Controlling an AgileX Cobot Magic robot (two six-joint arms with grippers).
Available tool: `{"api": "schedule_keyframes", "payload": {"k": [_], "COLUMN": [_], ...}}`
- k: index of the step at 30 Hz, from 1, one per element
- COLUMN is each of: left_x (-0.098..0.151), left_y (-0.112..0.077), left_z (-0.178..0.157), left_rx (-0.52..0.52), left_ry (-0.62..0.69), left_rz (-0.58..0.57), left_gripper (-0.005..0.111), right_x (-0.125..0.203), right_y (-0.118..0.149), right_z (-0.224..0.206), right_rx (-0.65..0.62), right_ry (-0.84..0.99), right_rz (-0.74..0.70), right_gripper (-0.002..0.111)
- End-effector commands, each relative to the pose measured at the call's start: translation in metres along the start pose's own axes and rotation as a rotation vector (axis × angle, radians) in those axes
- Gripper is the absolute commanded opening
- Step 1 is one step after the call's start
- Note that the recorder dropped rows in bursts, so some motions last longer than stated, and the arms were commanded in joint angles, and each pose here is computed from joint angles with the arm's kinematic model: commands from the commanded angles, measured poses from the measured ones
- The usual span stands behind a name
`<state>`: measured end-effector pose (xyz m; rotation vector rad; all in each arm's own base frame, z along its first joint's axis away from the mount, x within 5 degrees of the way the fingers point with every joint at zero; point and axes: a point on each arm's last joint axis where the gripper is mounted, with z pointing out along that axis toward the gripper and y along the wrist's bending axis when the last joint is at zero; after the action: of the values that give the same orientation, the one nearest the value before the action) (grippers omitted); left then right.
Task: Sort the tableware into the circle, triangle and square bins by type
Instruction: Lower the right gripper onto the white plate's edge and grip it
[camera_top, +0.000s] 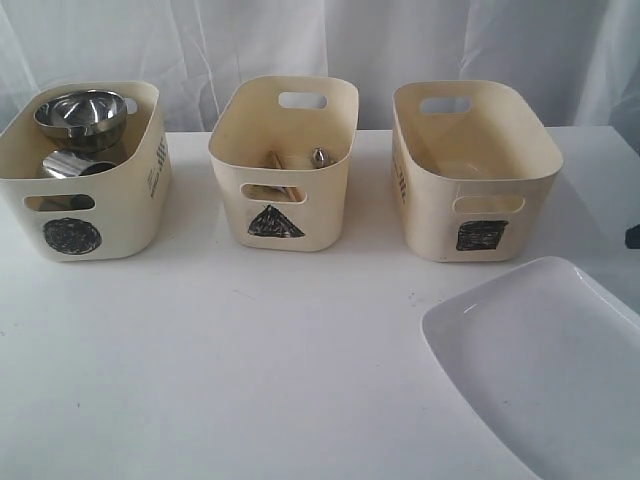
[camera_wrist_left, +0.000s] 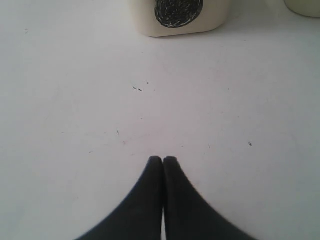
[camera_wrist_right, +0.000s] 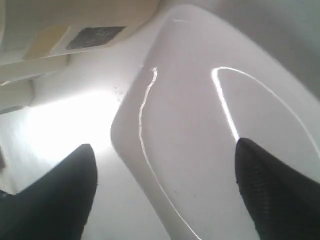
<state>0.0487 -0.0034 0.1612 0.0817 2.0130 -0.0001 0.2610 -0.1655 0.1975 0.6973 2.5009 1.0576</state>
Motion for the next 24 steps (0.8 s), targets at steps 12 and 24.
{"api": "schedule_keyframes", "payload": {"k": [12, 24], "left_x": [0.003, 0.003], "left_y": [-0.001, -0.001], "left_z": [0.001, 0.001], "left_rx": [0.008, 0.008], "left_ry": [0.014, 0.014], "left_rz": [-0.002, -0.002], "left_gripper": [0.0, 0.0], "right_x": [0.04, 0.073], "right_y": [-0.075, -0.099], "right_z": [-0.042, -0.025], "right_rx": [0.089, 0.24], "right_ry": [-0.179, -0.095], "right_rz": [0.119, 0.291], "right_gripper": [0.072, 0.072]}}
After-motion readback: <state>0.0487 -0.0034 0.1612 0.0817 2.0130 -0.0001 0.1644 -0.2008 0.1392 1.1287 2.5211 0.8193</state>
